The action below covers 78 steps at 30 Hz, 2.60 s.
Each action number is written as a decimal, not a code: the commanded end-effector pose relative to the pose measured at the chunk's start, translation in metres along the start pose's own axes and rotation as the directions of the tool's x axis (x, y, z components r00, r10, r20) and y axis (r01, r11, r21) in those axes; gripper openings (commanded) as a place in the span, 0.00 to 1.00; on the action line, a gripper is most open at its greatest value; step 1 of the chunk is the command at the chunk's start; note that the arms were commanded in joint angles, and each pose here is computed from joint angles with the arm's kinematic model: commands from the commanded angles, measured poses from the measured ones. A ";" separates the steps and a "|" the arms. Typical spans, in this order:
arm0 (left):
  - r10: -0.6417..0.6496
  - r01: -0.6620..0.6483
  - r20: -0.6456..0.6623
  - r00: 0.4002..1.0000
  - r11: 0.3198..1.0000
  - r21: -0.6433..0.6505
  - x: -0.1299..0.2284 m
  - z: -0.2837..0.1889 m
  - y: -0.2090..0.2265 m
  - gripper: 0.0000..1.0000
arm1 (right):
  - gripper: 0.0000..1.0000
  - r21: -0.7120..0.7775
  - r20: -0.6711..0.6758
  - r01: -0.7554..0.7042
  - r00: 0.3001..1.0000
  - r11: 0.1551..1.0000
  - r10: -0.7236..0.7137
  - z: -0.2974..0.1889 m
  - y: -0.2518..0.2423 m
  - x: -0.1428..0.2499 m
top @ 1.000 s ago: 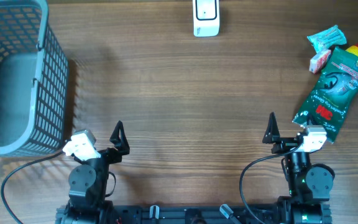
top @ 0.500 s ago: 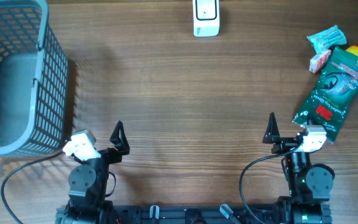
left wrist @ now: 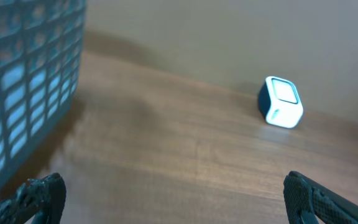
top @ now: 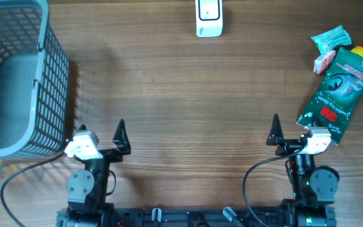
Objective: Scan the item barcode
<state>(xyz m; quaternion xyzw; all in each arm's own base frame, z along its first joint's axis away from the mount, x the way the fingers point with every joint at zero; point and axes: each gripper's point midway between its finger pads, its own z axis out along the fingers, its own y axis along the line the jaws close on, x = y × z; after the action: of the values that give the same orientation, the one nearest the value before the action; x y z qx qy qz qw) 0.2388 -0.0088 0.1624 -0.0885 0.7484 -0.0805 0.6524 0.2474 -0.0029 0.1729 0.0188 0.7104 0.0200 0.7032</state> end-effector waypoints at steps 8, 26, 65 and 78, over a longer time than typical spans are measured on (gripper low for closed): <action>0.300 -0.302 0.038 0.953 0.950 0.079 0.007 0.005 -0.007 1.00 | 1.00 -0.007 0.010 0.010 1.000 1.000 -0.010 -0.001 0.001 -0.002; 0.312 -0.318 0.072 0.947 0.944 0.084 0.004 0.007 -0.005 1.00 | 1.00 -0.007 0.011 0.010 1.000 1.000 -0.010 -0.001 0.001 -0.002; 0.219 -0.221 0.064 0.974 0.975 0.018 0.002 0.008 0.008 1.00 | 1.00 -0.007 0.011 0.010 1.000 1.000 -0.010 -0.001 0.001 -0.002; 0.219 -0.221 0.062 0.974 0.975 0.018 0.003 0.008 0.008 1.00 | 1.00 -0.007 0.011 0.010 1.000 1.000 -0.010 -0.001 0.001 -0.002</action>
<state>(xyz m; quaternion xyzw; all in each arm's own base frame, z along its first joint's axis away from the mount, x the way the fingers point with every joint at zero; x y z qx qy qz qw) 0.2458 -0.0050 0.1607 0.0066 0.7319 -0.0181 0.6812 0.2474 -0.0028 0.1729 0.0187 0.7103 0.0201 0.7034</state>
